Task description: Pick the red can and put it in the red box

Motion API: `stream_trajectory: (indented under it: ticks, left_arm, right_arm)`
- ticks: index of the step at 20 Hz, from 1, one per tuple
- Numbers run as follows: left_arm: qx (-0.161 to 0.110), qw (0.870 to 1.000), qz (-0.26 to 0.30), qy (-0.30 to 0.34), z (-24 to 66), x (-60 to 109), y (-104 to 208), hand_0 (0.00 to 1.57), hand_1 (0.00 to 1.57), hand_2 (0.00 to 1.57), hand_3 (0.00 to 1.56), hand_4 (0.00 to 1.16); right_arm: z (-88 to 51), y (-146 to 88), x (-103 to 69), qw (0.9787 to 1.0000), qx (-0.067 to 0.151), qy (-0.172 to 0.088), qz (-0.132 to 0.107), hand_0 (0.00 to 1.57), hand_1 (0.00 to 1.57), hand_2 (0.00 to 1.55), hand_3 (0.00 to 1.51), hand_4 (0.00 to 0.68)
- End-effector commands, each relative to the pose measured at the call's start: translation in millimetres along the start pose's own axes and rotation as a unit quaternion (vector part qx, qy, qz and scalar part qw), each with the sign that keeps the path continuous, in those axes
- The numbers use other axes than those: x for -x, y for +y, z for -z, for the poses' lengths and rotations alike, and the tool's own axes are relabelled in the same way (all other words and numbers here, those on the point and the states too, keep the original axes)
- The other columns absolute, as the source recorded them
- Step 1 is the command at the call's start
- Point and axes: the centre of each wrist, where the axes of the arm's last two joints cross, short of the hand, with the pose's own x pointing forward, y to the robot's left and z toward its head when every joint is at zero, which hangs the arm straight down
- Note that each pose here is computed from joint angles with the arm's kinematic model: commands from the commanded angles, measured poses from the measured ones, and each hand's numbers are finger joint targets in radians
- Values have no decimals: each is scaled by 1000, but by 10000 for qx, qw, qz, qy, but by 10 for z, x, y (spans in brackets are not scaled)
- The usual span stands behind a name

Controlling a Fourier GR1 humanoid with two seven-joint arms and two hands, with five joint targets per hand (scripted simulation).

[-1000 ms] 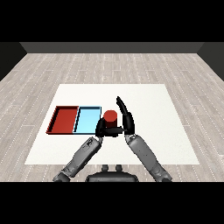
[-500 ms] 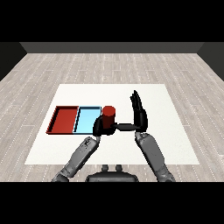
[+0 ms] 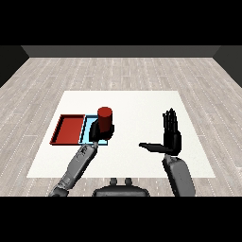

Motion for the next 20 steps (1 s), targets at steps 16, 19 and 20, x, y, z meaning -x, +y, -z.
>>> stream_trajectory:
  ticks: [16, 19, 20]
  left_arm:
    - [-1995, 9287, 2728, 1524, 256, 172, 2354, 1571, 1571, 1552, 1479, 1061]
    - [-2109, 9195, 2849, 1700, 299, 387, 2513, 1571, 1571, 1561, 1473, 1045]
    - [-2197, 9198, 2770, 1700, 432, 334, 2520, 1571, 1571, 1544, 1462, 1023]
  right_arm:
    - [-239, -569, 181, 9969, 469, 522, -349, 0, 0, 0, 0, 0]
    - [-270, -503, 335, 9976, 311, 479, -384, 0, 0, 0, 0, 0]
    - [-229, -617, 301, 9974, 384, 439, -411, 0, 0, 0, 0, 0]
